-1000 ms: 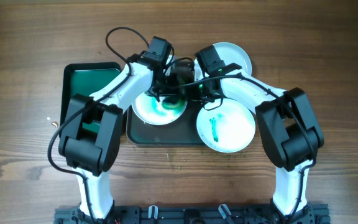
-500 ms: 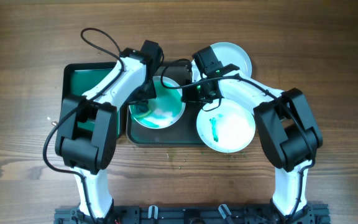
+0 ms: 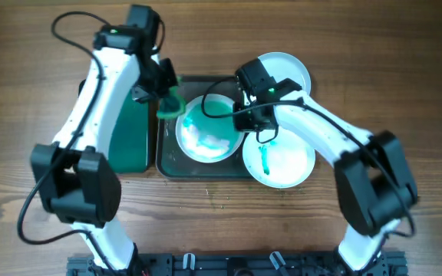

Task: Clean dirty plates on tray and stack at the side
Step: 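Lift the scrubbed plate with the right gripper, tilting it upward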

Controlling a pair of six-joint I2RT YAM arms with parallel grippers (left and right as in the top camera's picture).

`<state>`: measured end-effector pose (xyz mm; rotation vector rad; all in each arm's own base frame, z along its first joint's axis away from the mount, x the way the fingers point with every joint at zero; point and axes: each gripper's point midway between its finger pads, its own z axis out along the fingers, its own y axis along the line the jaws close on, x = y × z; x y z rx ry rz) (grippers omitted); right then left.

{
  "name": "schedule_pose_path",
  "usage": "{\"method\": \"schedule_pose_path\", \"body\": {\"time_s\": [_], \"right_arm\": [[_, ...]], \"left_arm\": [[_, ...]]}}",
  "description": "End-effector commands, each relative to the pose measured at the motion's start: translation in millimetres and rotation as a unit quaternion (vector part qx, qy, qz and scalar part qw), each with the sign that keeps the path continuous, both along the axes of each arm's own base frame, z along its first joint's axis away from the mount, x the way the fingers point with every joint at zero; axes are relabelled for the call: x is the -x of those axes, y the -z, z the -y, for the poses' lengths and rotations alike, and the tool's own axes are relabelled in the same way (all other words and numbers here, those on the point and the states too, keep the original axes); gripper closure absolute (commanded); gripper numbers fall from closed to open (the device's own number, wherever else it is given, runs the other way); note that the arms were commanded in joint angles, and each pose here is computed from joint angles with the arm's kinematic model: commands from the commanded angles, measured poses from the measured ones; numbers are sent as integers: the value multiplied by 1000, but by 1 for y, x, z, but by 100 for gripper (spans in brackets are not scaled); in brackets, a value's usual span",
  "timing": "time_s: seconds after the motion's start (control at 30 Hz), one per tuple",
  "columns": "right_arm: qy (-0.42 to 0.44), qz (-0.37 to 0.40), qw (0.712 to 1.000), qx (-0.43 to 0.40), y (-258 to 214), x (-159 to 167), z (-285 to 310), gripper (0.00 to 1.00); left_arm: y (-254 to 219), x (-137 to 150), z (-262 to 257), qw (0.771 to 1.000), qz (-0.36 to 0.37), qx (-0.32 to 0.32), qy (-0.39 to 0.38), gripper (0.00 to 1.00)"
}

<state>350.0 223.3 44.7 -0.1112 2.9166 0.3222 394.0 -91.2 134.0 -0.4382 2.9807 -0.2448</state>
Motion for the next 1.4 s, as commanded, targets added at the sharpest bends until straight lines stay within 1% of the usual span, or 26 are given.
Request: {"method": "schedule_pose_path", "body": {"time_s": [0.0,0.17,0.3,0.37,0.43,0.5,0.7,0.9,1.03,1.37], "right_arm": [[16,100,990,101,-43,-12,30,96],[24,184,966,182,-88,-8,46,96],[31,257,931,258,-123,-2,55,96],[28,280,917,283,-134,1,54,96],[23,313,895,317,-147,6,50,96],[20,337,879,337,-156,9,47,96],[20,419,815,400,-192,23,36,95],[41,511,727,456,-240,44,24,96],[7,511,722,466,-241,50,11,95],[10,518,724,456,-244,50,3,96]], "left_arm": [[-13,-2,-3,1000,12,19,1,96],[-13,-3,-3,1000,14,19,1,96],[-13,-3,-3,1000,13,19,1,96],[-13,-2,-3,1000,13,19,1,96],[-13,-2,-3,1000,13,19,1,96],[-13,-2,-3,1000,13,19,1,96],[-13,-2,-3,1000,13,19,1,96],[-13,-2,-3,1000,13,19,1,96],[-13,-2,-3,1000,13,19,1,96],[-13,-2,-3,1000,13,19,1,96]]}}
